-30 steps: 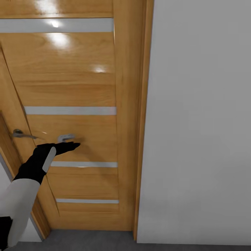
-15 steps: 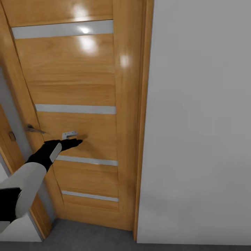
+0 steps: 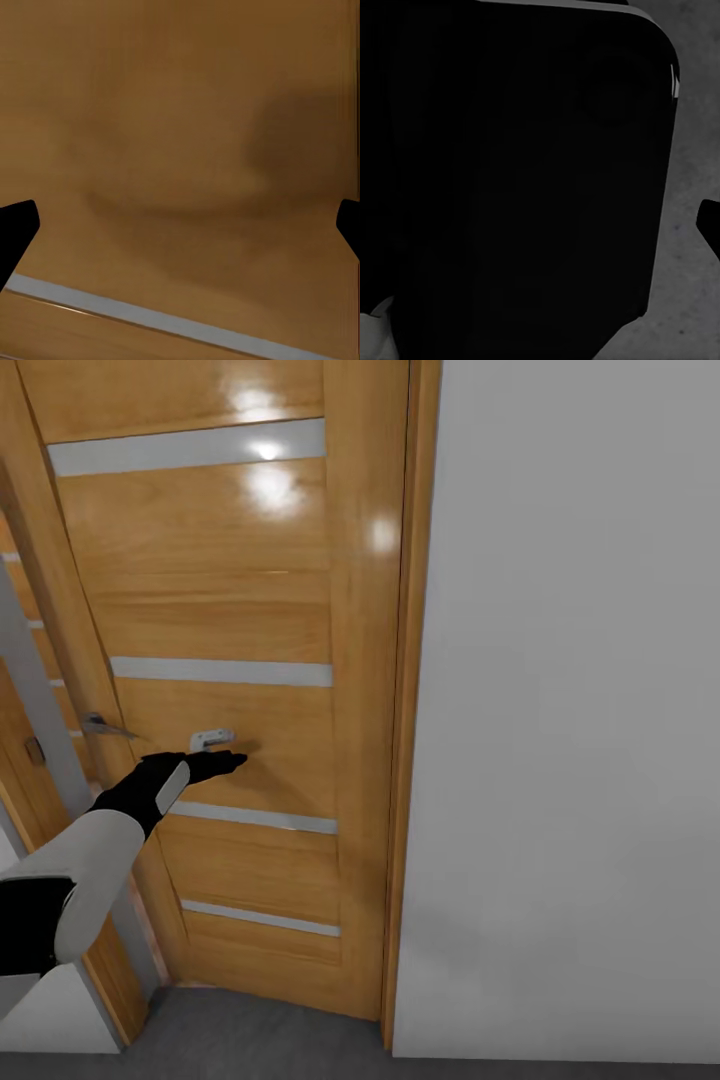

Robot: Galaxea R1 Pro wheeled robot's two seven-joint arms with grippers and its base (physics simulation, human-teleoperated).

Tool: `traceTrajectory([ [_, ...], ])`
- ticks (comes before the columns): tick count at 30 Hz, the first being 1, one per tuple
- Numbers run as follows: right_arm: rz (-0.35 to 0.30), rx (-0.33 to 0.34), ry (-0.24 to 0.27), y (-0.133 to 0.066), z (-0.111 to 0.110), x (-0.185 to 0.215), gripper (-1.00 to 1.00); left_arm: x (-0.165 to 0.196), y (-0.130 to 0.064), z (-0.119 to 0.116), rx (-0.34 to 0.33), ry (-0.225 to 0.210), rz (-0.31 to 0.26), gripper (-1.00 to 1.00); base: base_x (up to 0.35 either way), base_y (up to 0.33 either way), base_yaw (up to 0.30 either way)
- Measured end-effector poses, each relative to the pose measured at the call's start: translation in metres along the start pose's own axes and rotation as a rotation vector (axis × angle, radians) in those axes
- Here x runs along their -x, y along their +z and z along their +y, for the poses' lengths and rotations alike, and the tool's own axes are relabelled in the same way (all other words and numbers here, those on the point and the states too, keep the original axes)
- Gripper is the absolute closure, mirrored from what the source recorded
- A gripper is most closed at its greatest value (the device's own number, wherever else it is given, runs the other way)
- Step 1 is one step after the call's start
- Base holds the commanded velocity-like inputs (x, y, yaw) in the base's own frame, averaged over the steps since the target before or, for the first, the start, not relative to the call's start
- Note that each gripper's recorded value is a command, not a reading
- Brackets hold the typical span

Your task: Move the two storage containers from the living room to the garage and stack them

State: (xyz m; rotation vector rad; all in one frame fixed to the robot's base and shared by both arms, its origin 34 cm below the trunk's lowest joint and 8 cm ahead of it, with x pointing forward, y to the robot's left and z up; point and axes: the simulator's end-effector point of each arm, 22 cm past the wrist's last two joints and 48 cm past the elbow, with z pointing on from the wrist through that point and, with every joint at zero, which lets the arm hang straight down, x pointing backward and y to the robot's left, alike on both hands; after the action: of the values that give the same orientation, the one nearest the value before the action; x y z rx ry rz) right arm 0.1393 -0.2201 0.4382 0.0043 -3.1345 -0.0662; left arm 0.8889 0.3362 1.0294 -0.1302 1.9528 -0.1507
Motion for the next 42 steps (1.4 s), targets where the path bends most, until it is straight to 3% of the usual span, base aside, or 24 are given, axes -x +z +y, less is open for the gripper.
traceTrajectory([
  [12,-0.006,0.003,0.008,0.0,0.001,0.002,-1.0,0.004,-0.003,0.002,0.005,0.021,-0.004,-1.0,0.046,0.051,-0.08],
  [21,-0.015,0.005,0.011,0.0,0.003,0.006,-1.0,0.009,-0.007,-0.008,-0.03,0.004,-0.012,-1.0,0.137,0.19,-0.212],
  [42,-0.033,0.007,0.01,0.0,0.003,0.013,-1.0,0.021,-0.016,-0.013,-0.067,-0.003,-0.034,-1.0,-0.165,0.166,-0.12],
])
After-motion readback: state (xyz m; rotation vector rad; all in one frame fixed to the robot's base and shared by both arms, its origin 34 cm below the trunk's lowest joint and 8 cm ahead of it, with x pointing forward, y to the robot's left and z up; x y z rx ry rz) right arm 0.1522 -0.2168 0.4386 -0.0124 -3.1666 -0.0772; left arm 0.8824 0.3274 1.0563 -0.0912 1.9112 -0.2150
